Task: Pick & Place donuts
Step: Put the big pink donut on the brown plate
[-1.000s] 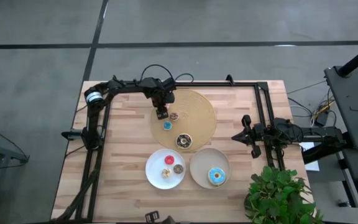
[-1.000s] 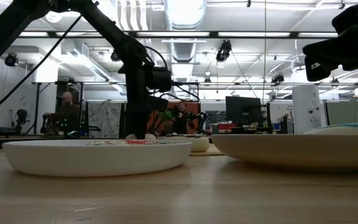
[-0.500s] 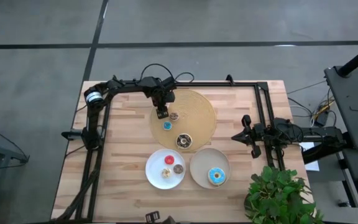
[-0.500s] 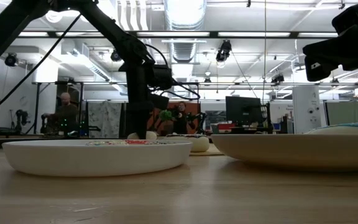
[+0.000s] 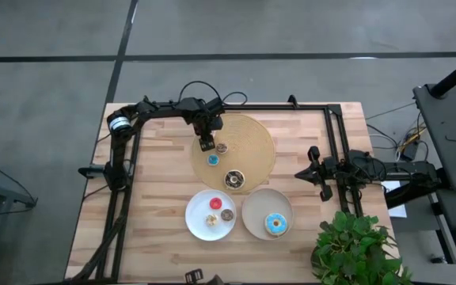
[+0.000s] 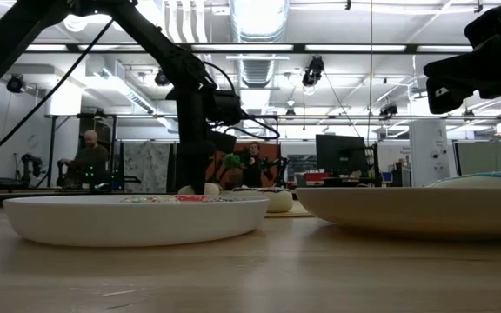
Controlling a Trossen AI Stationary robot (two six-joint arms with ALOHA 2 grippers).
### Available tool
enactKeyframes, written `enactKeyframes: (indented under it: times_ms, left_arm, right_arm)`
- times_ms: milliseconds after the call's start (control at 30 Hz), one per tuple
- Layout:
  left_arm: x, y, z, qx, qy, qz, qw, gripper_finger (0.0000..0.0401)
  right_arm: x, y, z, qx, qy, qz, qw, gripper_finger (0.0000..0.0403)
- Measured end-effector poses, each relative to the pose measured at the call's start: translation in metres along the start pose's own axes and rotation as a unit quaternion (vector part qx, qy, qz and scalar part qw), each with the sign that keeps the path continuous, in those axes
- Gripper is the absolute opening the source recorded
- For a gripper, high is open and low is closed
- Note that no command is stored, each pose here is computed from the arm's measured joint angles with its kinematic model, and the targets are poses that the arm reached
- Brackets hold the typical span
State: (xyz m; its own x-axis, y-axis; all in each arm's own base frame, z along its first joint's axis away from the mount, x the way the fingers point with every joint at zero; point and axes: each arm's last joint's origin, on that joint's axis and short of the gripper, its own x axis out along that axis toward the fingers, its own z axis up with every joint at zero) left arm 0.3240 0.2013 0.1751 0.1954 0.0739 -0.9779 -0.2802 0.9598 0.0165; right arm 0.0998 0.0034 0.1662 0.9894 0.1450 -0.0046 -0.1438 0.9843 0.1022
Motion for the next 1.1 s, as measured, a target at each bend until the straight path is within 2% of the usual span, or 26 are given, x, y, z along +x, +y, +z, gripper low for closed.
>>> enactKeyframes:
  times_ms: [933, 1100]
  left_arm:
    - [-0.0003, 0.0, -0.0001, -0.005, 0.0, 0.001, 1.0, 0.0149]
    - [-0.0003, 0.0, -0.0001, -0.006, 0.0, 0.001, 1.0, 0.0136]
  right_arm:
    - [0.0, 0.0, 0.0, 0.0, 0.0, 0.0, 1.0, 0.0008]
    - [0.0, 0.0, 0.0, -0.001, 0.0, 0.0, 1.0, 0.0008]
